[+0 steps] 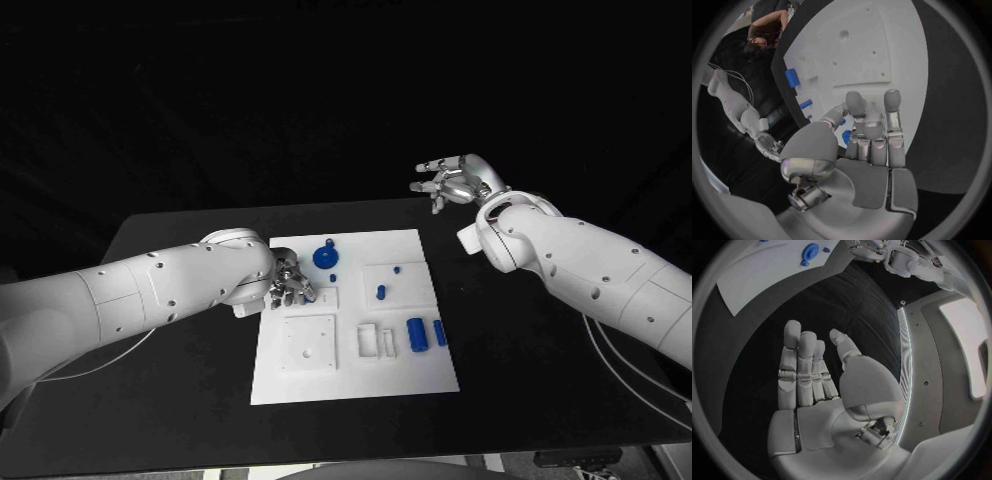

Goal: Assemble the parts on the task board

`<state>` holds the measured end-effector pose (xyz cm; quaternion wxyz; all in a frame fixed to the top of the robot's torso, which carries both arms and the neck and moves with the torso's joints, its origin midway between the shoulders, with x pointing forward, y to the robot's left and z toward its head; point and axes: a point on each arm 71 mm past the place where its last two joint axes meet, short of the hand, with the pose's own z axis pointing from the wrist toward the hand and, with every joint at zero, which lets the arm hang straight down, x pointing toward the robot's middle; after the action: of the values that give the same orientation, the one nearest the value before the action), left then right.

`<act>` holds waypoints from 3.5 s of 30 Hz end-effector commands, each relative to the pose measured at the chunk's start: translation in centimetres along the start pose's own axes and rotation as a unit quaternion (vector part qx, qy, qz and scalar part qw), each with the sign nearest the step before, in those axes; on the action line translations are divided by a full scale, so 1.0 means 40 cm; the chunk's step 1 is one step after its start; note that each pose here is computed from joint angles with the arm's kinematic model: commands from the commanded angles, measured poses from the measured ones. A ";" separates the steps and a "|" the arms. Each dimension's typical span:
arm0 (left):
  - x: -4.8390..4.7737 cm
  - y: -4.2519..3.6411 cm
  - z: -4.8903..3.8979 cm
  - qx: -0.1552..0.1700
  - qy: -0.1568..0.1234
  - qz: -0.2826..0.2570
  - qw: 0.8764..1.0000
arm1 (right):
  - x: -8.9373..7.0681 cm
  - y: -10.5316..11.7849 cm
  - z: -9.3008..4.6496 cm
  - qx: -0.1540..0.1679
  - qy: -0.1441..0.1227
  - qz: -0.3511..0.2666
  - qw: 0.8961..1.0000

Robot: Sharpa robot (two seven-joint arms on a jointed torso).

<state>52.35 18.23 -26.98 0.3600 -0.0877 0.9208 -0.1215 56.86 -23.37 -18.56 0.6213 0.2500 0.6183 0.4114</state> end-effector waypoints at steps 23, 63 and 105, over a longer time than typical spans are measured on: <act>0.008 -0.016 0.005 -0.005 0.028 -0.003 1.000 | 0.006 0.002 0.001 -0.005 0.008 -0.005 1.000; -0.020 -0.004 0.009 -0.011 0.005 -0.016 1.000 | 0.013 -0.008 -0.002 0.000 0.013 -0.005 1.000; -0.062 0.001 -0.026 0.026 -0.036 -0.068 0.997 | 0.015 -0.022 -0.009 0.005 0.013 -0.005 1.000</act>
<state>53.37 19.22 -25.16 0.3752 -0.1365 0.9045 -0.1500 56.67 -23.41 -19.66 0.6150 0.2497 0.6279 0.4064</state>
